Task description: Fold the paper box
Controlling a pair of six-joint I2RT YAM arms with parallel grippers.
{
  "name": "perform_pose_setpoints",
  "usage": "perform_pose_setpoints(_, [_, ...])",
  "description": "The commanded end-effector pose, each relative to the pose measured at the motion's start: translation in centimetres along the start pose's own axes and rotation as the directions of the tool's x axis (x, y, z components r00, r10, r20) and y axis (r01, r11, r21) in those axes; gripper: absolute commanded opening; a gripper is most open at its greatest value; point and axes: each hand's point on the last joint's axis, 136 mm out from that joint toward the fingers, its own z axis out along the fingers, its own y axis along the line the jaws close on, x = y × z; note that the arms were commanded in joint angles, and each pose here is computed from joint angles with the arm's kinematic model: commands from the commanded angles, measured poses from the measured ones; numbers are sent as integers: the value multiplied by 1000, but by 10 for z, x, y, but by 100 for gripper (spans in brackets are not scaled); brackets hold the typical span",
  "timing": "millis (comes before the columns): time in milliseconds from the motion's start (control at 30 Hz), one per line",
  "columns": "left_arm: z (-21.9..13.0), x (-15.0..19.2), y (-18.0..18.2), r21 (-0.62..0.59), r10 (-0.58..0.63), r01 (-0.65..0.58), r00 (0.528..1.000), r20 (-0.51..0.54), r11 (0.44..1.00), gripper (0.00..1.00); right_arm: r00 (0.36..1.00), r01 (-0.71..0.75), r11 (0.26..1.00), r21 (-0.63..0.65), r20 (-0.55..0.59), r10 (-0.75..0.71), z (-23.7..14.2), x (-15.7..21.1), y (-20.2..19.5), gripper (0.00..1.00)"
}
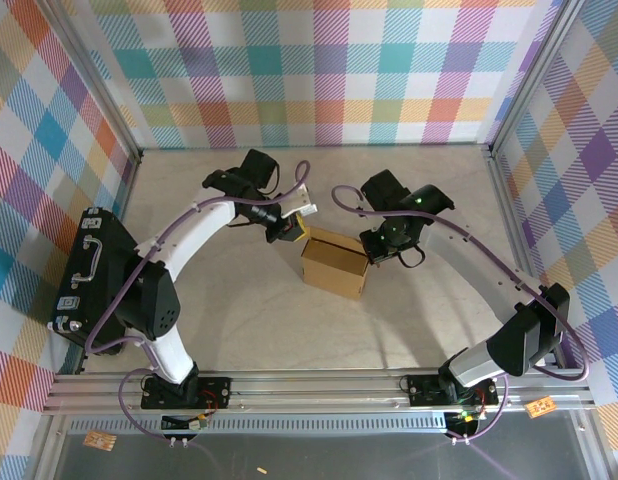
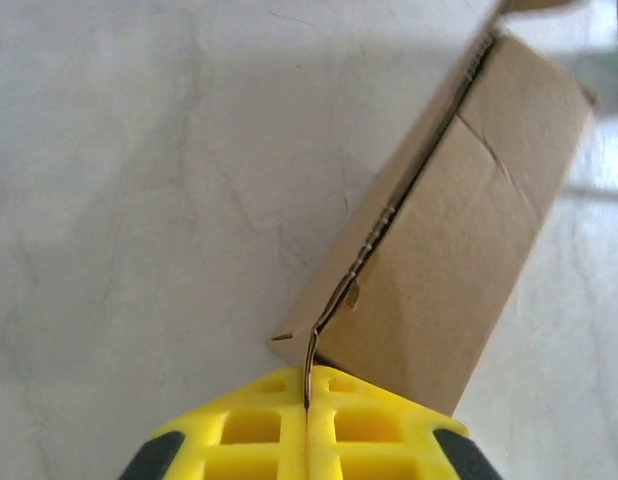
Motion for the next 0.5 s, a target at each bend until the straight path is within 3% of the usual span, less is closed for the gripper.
perform_pose_setpoints(0, [-14,-16,8,-94,-202,211,974,98,973,2,988,-144,988,-57,56,147,-7,-13,8,2])
perform_pose_setpoints(100, [-19,-12,26,-201,-431,461,885,176,865,0,949,-282,958,-62,129,287,-11,-23,4,5])
perform_pose_setpoints(167, [-20,-1,32,-288,-510,543,840,185,789,0,921,-345,937,-62,169,350,-15,-28,0,4])
perform_pose_setpoints(367, [-23,12,24,-413,-606,660,747,274,627,1,862,-466,883,-54,200,467,-18,-37,-1,3])
perform_pose_setpoints(467, [-29,12,15,-458,-586,660,747,315,595,3,854,-480,877,-18,220,472,-13,-34,-6,6])
